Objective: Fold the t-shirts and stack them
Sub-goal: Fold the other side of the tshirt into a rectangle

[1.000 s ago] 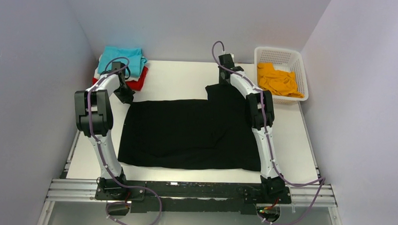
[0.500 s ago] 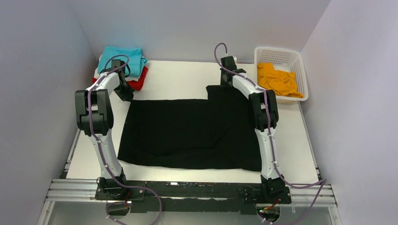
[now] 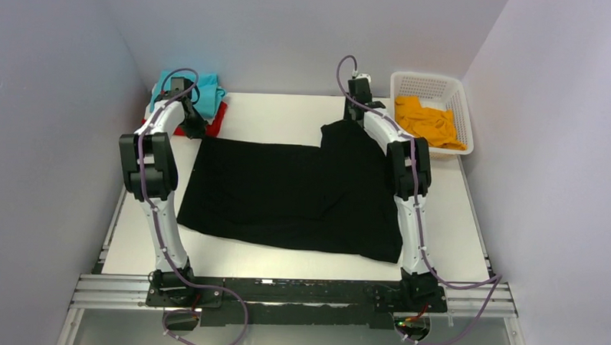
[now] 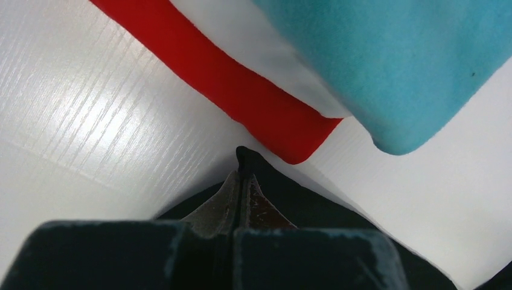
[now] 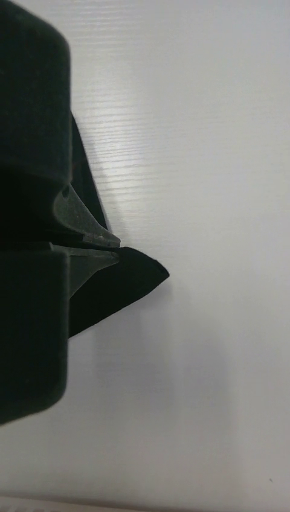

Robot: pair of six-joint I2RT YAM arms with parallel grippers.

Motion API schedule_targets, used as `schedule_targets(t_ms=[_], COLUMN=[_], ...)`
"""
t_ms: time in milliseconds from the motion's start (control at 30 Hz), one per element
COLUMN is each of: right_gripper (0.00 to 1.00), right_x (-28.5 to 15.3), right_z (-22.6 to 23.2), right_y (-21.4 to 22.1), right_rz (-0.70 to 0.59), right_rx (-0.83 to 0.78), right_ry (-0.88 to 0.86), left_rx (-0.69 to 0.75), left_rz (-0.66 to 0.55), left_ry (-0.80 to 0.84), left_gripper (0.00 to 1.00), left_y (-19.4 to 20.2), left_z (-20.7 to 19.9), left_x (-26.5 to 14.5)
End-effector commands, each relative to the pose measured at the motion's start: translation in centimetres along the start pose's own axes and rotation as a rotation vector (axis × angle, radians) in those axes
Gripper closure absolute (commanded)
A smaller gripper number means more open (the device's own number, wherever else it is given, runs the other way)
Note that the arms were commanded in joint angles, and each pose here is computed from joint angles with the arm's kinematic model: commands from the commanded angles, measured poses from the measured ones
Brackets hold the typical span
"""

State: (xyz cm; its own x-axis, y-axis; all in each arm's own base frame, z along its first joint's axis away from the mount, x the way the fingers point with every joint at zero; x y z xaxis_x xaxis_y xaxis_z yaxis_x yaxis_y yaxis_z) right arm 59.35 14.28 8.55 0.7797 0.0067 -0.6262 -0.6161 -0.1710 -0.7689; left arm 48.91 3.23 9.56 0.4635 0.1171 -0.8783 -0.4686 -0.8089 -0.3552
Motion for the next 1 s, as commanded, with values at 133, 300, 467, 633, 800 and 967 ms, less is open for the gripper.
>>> schedule_targets(t_ms=[133, 300, 467, 633, 800, 967], right_gripper=[1.00, 1.00, 1.00, 1.00, 1.00, 1.00], right_x=[-7.4, -11.8, -16.8, -21.1, -25.8, -29.9], right_z=[1.0, 1.9, 2.6, 3.6, 4.4, 4.2], right_y=[-2.7, -0.4, 2.3, 5.3, 7.6, 10.0], right_rz=[-0.126, -0.109, -0.090, -0.049, -0.041, -0.009], right_rx=[0.022, 0.016, 0.006, -0.012, -0.059, -0.061], right_ry=[-0.115, -0.132, -0.110, -0.106, -0.112, -0.141], left_rx=[0.044, 0.070, 0.076, 0.068, 0.077, 0.101], left_rz=[-0.011, -0.011, -0.018, -0.052, -0.079, -0.100], left_ry=[0.093, 0.154, 0.186, 0.202, 0.218, 0.255], left_gripper=[1.00, 1.00, 1.00, 1.00, 1.00, 1.00], left_y=[0.7, 1.9, 3.2, 4.2, 5.2, 5.7], left_z=[0.0, 0.9, 2.2, 3.8, 5.4, 5.9], left_x=[-3.0, -4.3, -5.7, -7.5, -8.2, -8.7])
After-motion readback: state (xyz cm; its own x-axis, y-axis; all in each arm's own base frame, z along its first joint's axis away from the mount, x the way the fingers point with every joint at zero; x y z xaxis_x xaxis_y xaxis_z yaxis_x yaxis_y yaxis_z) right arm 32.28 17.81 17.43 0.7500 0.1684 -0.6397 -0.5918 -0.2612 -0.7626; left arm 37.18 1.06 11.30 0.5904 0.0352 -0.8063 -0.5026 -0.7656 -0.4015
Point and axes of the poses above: each gripper's point midway between its finger pads, its own x axis out along the fingers, its own z axis along the line the jaws close on, y = z × x, the point moved 4 cm from there along -x, back along the fingers, and after that the axes turned 13 degrees about -x, right-handed, at the moved point
